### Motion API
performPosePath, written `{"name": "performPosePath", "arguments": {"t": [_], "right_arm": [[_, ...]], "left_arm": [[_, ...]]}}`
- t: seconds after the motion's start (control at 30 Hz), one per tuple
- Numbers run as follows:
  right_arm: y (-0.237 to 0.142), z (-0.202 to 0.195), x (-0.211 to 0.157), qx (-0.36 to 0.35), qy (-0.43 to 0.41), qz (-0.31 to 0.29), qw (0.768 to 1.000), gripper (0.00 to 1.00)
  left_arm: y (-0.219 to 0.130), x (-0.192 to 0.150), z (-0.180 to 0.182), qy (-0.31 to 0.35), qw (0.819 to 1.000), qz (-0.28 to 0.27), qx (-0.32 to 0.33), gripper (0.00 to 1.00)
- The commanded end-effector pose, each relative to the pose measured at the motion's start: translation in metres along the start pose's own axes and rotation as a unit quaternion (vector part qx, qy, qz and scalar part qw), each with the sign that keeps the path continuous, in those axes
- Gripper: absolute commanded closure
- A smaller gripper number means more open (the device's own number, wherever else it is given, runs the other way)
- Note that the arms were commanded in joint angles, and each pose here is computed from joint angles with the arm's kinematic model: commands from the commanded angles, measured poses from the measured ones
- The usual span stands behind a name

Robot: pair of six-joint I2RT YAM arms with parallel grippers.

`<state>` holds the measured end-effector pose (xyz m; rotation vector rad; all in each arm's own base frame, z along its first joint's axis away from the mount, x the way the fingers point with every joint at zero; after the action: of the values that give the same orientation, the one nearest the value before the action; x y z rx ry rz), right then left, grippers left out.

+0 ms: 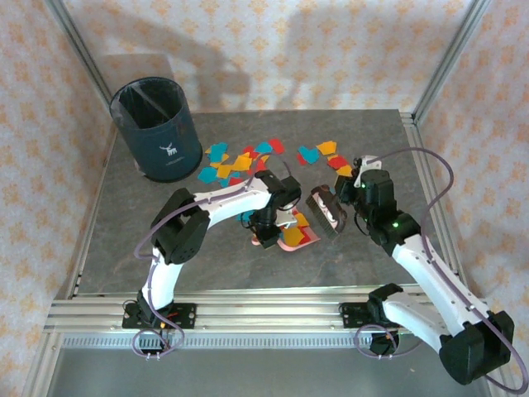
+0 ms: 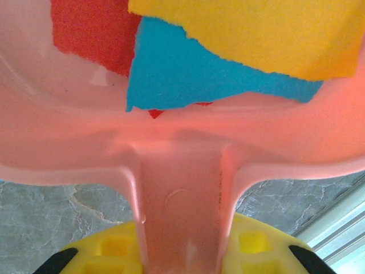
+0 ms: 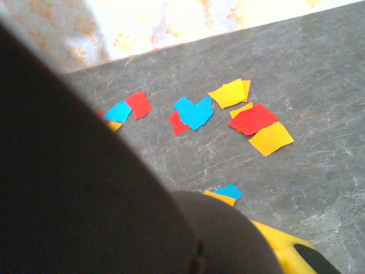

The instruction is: Sweep away the paper scraps from the table

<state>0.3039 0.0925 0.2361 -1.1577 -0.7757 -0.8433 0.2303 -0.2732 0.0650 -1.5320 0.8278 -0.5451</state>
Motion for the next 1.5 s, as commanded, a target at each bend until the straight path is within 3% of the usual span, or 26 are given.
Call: {"name": "performPosePath", "arguments": {"t": [0.0, 0.13, 0.33, 0.77, 1.2, 1.47], "right_arm": [[-0.010, -0.010, 0.017, -0.033, 0.021, -0.044, 0.998, 1.00], [-0.022, -0.035, 0.021, -0.097, 0.037, -0.072, 0.992, 1.00], [-0.026, -0.055, 0.013, -0.129, 0.051, -0.064, 0.988, 1.00], [-0.015, -0.037, 0.002, -0.067, 0.044, -0.027, 0.996, 1.00], [-0.005, -0.028, -0.004, -0.040, 0.046, -0.009, 0.998, 1.00], [-0.003, -0.026, -0.008, -0.035, 0.045, -0.002, 0.998, 1.00]], "left_arm": [[-0.017, 0.002, 0.007, 0.000, 0.999, -0.037, 0.020, 1.00], [-0.031, 0.004, 0.016, -0.013, 0.997, -0.072, 0.039, 1.00], [-0.057, 0.003, 0.026, -0.036, 0.991, -0.117, 0.043, 1.00], [-0.124, -0.004, 0.073, -0.135, 0.973, -0.183, 0.050, 1.00], [-0.221, -0.008, 0.129, -0.235, 0.923, -0.298, 0.068, 1.00], [-0.253, -0.017, 0.171, -0.300, 0.891, -0.337, 0.054, 1.00]]}}
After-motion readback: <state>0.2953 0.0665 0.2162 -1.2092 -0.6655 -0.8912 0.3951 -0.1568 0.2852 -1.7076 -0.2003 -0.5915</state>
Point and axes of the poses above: each hand's point on the last joint's axis, 136 mm out from that joint toward the fingers, its own y axis out along the fingers, its own z axis along the line the jaws close on, x = y × z, the point moved 1 cm from there along -y, back along the fingers, and after that the axes turned 4 degrees about -y, right-handed, at the moved point
